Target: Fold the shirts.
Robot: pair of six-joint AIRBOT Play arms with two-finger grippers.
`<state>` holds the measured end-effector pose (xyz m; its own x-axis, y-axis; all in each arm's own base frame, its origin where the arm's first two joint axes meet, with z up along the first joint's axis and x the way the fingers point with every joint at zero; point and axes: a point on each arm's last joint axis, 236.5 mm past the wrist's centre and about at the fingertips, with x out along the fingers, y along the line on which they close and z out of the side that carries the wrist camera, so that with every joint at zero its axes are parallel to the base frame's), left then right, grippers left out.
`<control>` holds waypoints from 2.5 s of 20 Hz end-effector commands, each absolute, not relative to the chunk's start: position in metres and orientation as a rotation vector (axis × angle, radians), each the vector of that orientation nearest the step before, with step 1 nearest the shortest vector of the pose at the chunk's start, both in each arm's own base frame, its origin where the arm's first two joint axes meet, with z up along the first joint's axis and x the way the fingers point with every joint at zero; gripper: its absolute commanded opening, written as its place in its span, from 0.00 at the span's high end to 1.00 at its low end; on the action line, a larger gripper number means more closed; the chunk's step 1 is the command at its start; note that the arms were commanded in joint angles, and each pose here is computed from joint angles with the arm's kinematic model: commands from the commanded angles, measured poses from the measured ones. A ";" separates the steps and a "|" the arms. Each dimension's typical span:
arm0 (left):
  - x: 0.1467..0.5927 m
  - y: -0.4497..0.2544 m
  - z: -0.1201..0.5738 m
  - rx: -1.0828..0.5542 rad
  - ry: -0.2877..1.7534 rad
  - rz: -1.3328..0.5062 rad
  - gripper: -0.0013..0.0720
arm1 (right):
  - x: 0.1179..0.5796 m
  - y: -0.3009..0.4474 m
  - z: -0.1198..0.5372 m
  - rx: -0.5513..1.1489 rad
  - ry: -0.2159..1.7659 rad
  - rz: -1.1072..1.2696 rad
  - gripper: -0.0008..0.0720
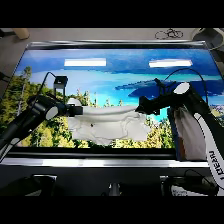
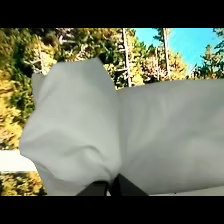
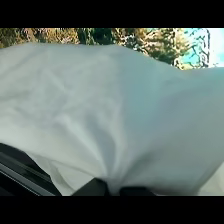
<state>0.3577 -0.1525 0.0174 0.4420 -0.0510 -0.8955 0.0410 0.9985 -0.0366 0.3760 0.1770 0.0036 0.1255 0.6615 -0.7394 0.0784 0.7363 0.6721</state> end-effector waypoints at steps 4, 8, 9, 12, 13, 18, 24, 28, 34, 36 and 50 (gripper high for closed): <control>0.330 -0.106 0.025 0.233 1.343 -0.076 0.00 | 0.385 0.146 0.060 0.591 1.318 0.592 0.28; 0.287 -0.091 0.017 -0.079 1.423 -0.090 0.00 | 0.354 0.043 0.032 0.542 1.458 0.298 0.28; 0.269 -0.093 0.000 -0.155 1.465 -0.095 0.00 | 0.341 0.039 0.019 0.570 1.507 0.292 0.28; 0.230 -0.115 -0.059 -0.388 1.536 -0.113 0.04 | 0.314 0.057 -0.015 0.610 1.587 0.332 0.11; 0.228 -0.124 -0.072 -0.458 1.529 -0.113 0.14 | 0.308 0.063 -0.023 0.607 1.605 0.340 0.11; 0.258 -0.144 -0.089 -0.644 1.414 -0.101 0.14 | 0.301 0.094 -0.038 0.449 1.606 0.443 0.05; 0.260 -0.142 -0.111 -0.657 1.451 -0.054 0.52 | 0.300 0.133 -0.064 0.308 1.624 0.536 0.03; 0.264 -0.141 -0.110 -0.655 1.431 -0.056 0.95 | 0.305 0.163 -0.081 0.202 1.583 0.602 0.07; 0.304 -0.136 -0.030 -0.480 1.192 -0.204 0.95 | 0.353 0.180 -0.020 0.163 1.376 0.628 0.96; 0.331 -0.118 0.046 -0.355 0.995 -0.223 0.95 | 0.397 0.179 0.061 0.146 1.131 0.613 0.96; 0.268 0.050 0.488 -0.214 -0.053 0.183 0.95 | 0.334 0.044 0.384 0.211 0.445 0.202 0.96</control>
